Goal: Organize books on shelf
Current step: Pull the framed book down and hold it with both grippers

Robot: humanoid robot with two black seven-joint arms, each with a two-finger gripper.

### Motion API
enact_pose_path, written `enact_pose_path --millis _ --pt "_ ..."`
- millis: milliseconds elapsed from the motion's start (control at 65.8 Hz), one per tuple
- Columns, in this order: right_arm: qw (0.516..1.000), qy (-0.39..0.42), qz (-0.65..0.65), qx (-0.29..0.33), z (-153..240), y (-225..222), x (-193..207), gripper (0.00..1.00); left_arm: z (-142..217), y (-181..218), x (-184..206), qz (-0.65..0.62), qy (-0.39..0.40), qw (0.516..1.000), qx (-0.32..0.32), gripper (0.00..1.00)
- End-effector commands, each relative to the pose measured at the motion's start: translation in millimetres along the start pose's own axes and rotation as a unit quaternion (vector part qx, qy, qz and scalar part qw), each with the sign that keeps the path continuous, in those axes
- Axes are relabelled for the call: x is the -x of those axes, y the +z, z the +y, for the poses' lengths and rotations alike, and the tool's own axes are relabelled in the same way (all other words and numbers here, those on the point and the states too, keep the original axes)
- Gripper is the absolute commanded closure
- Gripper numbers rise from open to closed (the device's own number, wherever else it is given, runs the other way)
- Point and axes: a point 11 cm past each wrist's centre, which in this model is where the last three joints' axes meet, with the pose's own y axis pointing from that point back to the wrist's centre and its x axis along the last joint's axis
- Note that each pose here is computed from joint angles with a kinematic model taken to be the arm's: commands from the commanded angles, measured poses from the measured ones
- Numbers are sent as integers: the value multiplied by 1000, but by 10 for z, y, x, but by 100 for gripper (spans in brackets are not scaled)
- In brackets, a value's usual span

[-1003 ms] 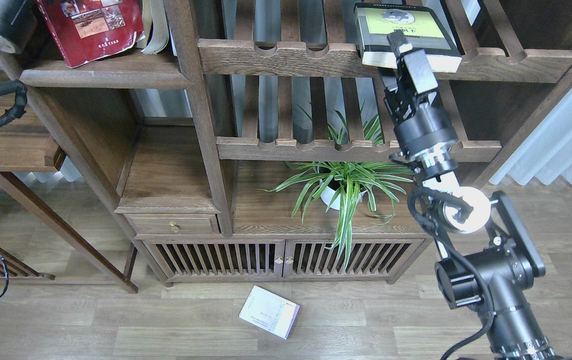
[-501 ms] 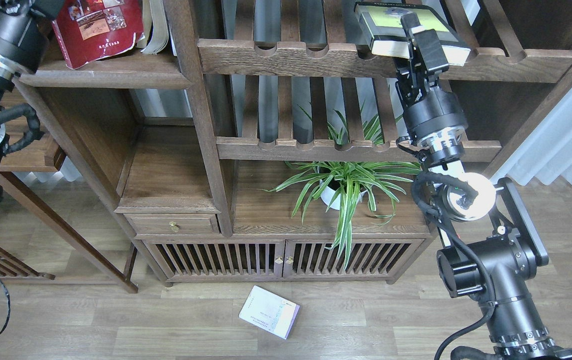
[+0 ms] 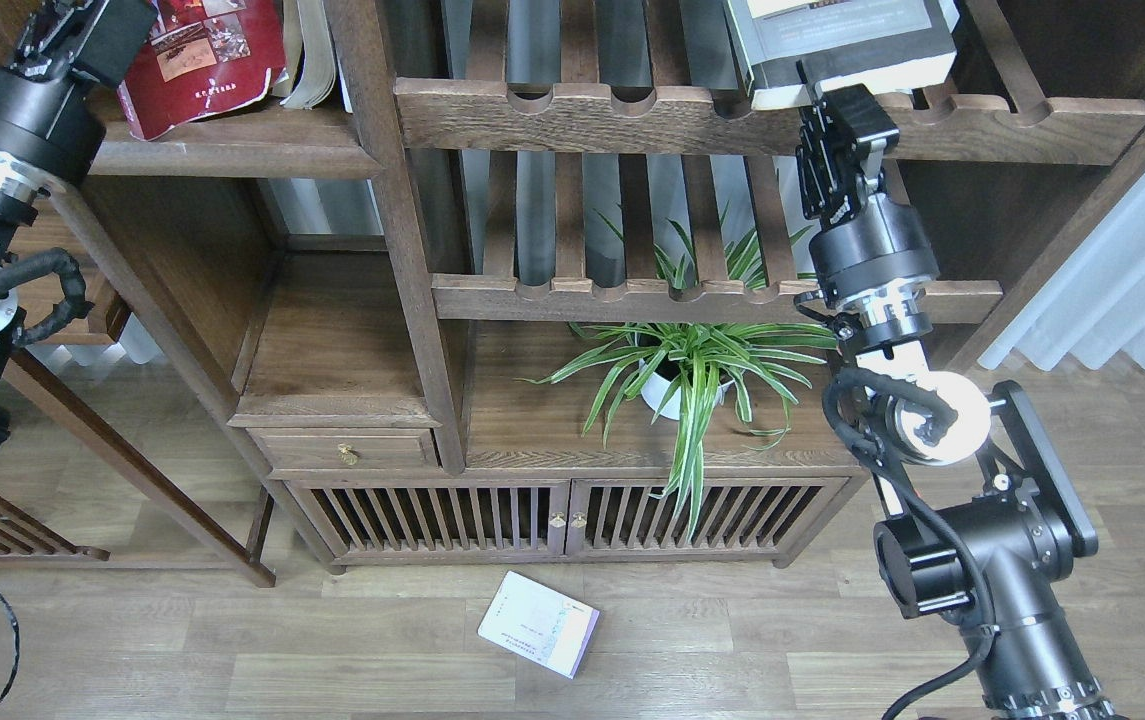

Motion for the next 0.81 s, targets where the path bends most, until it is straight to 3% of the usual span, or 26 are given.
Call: enact_pose_path --millis 0,106,395,790 --pt "997 -58 -35 30 256 284 144 96 155 -117 -96 29 19 999 0 0" --pt "990 -103 -67 65 493 591 232 97 215 -179 -33 69 15 997 10 0" --pt "970 -31 -157 183 1189 1569 133 97 278 -594 634 236 -41 970 32 0" --pt "967 3 -168 191 1445 1673 56 97 697 -1323 1233 321 -66 944 -36 0"
